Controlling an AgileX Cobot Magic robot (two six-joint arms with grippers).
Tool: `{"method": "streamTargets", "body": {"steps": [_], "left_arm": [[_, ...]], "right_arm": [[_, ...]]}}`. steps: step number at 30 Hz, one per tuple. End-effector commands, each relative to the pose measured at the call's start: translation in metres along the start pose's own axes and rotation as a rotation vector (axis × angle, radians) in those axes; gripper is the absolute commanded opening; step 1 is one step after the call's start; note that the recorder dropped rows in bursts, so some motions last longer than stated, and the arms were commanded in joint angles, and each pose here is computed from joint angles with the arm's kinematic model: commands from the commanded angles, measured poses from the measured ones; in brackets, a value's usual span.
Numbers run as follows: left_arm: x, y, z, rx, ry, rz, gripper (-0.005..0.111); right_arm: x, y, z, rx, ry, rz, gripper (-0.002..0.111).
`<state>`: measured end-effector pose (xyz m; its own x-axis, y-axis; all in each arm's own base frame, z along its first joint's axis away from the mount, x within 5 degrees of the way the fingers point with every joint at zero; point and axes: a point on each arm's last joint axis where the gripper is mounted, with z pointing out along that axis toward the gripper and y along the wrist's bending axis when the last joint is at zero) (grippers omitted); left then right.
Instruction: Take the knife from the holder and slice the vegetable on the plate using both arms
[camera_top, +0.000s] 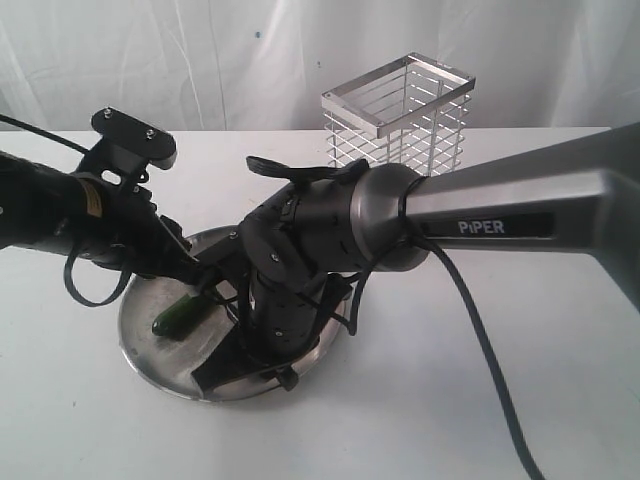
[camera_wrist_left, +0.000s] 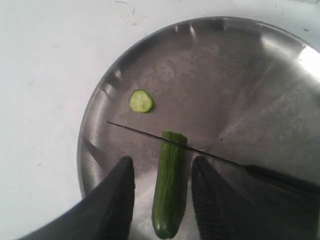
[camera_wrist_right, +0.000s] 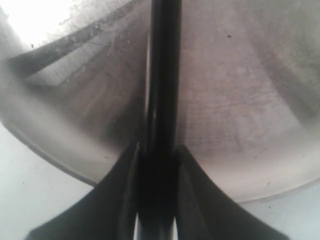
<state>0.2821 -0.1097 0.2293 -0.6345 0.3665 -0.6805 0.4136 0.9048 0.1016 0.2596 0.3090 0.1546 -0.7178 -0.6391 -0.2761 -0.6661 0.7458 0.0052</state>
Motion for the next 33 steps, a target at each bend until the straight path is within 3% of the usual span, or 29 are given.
{"method": "streamTargets", "body": {"steps": [1, 8, 13, 19, 22, 28, 33], "left_arm": [[0.005, 0.009, 0.005, -0.015, 0.020, -0.105, 0.042], [0.013, 0.048, 0.004, -0.104, 0.040, -0.232, 0.040], [0.015, 0.053, 0.006, -0.112, 0.046, -0.264, 0.016], [0.002, 0.058, 0.010, -0.111, 0.138, -0.254, 0.000], [-0.009, 0.056, 0.011, -0.060, 0.172, -0.206, 0.000], [-0.038, 0.041, 0.014, 0.202, 0.123, -0.090, 0.000], [-0.042, 0.054, 0.026, 0.222, 0.159, -0.140, 0.000]], "right_arm": [[0.000, -0.002, 0.000, 0.006, 0.002, -0.013, 0.000], [0.001, -0.002, 0.000, 0.007, 0.006, -0.013, 0.000], [0.001, -0.002, 0.000, 0.007, 0.006, -0.013, 0.000], [0.001, -0.003, 0.000, 0.011, 0.005, -0.018, 0.000], [0.001, -0.004, 0.000, 0.021, 0.004, -0.029, 0.000], [0.000, -0.004, 0.000, 0.023, 0.002, -0.031, 0.000], [0.002, -0.004, 0.000, 0.025, 0.017, -0.031, 0.000]]}}
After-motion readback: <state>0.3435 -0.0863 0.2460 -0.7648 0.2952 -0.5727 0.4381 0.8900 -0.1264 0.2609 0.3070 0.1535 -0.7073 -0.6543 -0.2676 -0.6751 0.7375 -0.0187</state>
